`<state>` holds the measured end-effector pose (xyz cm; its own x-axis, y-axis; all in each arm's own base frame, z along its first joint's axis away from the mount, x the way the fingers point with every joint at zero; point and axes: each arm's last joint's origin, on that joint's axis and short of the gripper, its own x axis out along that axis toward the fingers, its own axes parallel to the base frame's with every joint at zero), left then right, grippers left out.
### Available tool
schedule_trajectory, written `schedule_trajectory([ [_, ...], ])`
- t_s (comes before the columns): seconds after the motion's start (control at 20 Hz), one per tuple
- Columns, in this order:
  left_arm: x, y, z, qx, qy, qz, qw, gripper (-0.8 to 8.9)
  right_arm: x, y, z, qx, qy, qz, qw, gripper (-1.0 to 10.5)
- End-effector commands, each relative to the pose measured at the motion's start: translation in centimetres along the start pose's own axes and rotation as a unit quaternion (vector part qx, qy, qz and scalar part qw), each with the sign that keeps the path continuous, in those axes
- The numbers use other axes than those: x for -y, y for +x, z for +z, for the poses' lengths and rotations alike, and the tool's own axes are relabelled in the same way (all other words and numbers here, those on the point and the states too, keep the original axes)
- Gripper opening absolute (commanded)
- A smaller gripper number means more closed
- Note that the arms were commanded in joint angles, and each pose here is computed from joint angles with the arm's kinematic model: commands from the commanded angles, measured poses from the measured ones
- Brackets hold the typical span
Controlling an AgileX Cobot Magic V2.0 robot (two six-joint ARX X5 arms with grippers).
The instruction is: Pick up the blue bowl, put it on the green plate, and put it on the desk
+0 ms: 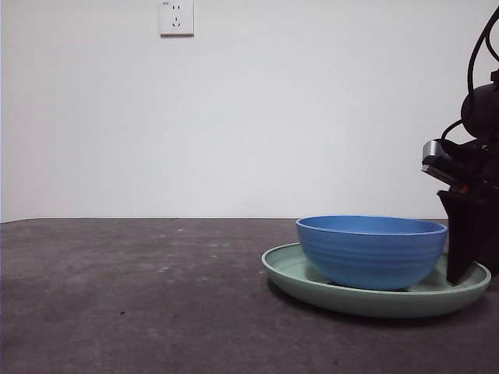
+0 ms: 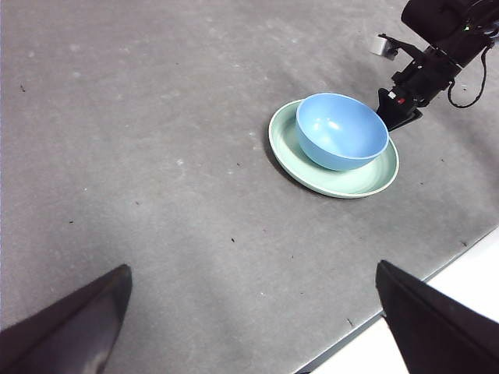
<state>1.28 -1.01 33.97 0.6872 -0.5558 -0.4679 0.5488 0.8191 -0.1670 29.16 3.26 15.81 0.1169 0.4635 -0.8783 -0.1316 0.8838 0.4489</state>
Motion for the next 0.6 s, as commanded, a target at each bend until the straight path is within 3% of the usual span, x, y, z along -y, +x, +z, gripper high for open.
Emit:
schedule_trajectory([
  [0.05, 0.1, -0.3, 0.3, 0.007, 0.007, -0.008, 1.000, 4.92, 0.0, 0.3, 0.4, 0.001, -0.008, 0.001, 1.000, 0.1],
  [0.35, 0.1, -0.3, 0.3, 0.007, 0.007, -0.008, 1.000, 4.92, -1.3, -1.6, 2.4, 0.028, -0.003, 0.033, 0.999, 0.1],
  [0.6, 0.1, -0.3, 0.3, 0.008, 0.007, -0.008, 1.000, 4.92, -5.2, -2.5, 4.4, 0.049, -0.020, 0.059, 0.997, 0.1],
])
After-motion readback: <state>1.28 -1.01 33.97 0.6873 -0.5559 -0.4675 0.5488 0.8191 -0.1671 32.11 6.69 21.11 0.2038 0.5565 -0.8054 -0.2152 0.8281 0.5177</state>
